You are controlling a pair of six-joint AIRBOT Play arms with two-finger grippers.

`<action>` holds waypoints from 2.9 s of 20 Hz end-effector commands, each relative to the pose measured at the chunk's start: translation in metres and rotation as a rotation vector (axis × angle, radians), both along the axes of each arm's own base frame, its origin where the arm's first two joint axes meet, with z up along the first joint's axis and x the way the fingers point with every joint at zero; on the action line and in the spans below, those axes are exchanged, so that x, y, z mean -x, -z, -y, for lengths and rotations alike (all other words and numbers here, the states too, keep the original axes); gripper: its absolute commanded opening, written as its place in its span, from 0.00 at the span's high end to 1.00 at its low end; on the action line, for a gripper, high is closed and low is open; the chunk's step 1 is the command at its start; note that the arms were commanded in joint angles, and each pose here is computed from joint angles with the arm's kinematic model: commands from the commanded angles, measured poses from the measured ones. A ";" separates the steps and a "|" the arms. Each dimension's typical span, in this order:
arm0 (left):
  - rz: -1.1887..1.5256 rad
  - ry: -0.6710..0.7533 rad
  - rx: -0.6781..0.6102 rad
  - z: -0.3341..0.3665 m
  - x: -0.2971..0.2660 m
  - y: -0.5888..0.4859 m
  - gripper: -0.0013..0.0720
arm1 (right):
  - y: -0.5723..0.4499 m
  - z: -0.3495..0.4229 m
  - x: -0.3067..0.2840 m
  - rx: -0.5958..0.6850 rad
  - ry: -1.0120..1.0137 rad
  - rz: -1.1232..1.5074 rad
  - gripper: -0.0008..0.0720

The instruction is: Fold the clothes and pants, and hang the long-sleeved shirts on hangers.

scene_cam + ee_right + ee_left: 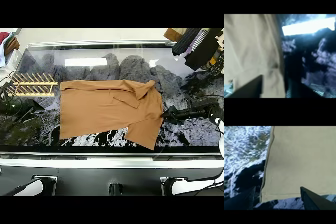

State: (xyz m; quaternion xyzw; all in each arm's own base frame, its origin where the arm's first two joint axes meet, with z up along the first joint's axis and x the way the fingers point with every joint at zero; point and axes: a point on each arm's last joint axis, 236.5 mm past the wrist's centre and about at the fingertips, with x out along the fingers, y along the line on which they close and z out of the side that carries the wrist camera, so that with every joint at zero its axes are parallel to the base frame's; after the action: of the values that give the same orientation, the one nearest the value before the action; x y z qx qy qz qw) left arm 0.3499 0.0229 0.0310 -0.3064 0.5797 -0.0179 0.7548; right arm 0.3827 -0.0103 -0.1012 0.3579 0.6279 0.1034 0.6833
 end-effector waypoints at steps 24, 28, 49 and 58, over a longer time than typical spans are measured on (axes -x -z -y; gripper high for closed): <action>-0.124 -0.089 0.222 0.079 0.081 0.140 0.17 | -0.072 -0.041 0.006 0.001 -0.077 0.084 0.95; -0.137 -0.075 0.220 0.086 0.080 0.147 0.81 | -0.087 -0.042 0.009 0.007 -0.087 0.108 0.95; 1.166 -0.338 -0.462 -0.013 0.099 -0.478 0.97 | -0.661 -0.112 0.219 0.231 0.212 1.538 0.95; 0.977 -0.196 -0.462 -0.013 0.068 -0.419 0.97 | -0.612 -0.083 0.148 0.234 0.224 1.279 0.95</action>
State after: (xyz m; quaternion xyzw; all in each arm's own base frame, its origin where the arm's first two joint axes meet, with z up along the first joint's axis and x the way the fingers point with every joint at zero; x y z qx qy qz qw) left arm 0.2558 0.0440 0.4806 -0.1455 0.0591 0.0794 0.9844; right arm 0.1945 0.0838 0.5562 0.2031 -0.0357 0.1704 0.9636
